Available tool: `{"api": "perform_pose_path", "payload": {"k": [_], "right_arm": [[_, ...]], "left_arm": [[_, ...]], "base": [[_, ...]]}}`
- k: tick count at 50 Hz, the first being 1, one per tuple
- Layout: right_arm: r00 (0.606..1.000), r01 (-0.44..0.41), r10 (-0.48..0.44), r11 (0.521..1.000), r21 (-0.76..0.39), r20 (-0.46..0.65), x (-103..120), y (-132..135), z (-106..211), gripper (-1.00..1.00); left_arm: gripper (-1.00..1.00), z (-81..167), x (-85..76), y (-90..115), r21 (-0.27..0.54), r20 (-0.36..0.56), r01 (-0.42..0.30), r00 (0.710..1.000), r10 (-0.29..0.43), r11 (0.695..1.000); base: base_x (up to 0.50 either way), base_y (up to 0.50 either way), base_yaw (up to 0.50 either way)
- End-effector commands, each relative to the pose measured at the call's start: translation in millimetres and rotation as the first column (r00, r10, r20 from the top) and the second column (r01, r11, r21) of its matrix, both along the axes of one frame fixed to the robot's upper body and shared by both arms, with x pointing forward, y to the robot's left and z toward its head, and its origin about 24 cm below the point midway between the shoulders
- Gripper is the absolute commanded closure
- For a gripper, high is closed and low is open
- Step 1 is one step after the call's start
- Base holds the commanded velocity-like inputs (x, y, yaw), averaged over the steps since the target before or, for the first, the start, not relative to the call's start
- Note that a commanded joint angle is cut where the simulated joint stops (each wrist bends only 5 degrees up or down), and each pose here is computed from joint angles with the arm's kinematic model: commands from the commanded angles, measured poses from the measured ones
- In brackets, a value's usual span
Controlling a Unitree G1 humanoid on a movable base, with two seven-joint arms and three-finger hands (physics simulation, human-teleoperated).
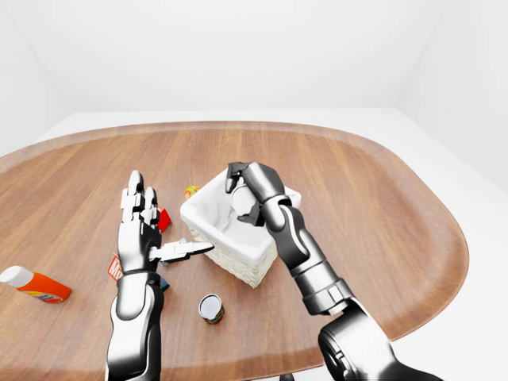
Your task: Pick up the alphabet soup, and put it in the basket.
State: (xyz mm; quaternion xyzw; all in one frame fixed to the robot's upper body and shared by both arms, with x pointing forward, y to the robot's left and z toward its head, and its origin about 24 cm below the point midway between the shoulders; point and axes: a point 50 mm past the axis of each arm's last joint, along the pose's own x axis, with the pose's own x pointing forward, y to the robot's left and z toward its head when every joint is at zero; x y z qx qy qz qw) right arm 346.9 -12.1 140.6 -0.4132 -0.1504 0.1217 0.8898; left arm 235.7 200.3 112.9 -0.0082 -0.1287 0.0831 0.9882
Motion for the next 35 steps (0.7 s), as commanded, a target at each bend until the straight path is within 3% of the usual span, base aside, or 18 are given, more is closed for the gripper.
{"api": "perform_pose_path", "payload": {"k": [1, 12, 35], "right_arm": [[0.999, 0.036, -0.036, 0.999, -0.001, -0.029, 14, -1, -3, 1.0], [0.992, 0.104, -0.105, 0.994, -0.024, -0.075, 25, -8, -19, 1.0], [0.992, 0.101, -0.103, 0.995, -0.026, -0.068, 25, -6, -17, 1.0]], "left_arm": [[-1.0, 0, 0.3, 0, 0.0, -0.001, 0.001, 1.0, -0.001, 1.0], [-1.0, -3, 1.4, 0, -0.002, -0.013, 0.002, 1.0, -0.002, 1.0], [-1.0, -3, 1.7, 0, -0.002, -0.014, 0.003, 1.0, -0.003, 1.0]], "base": [[0.0, 0.0, 0.0], [0.0, 0.0, 0.0], [0.0, 0.0, 0.0]]}}
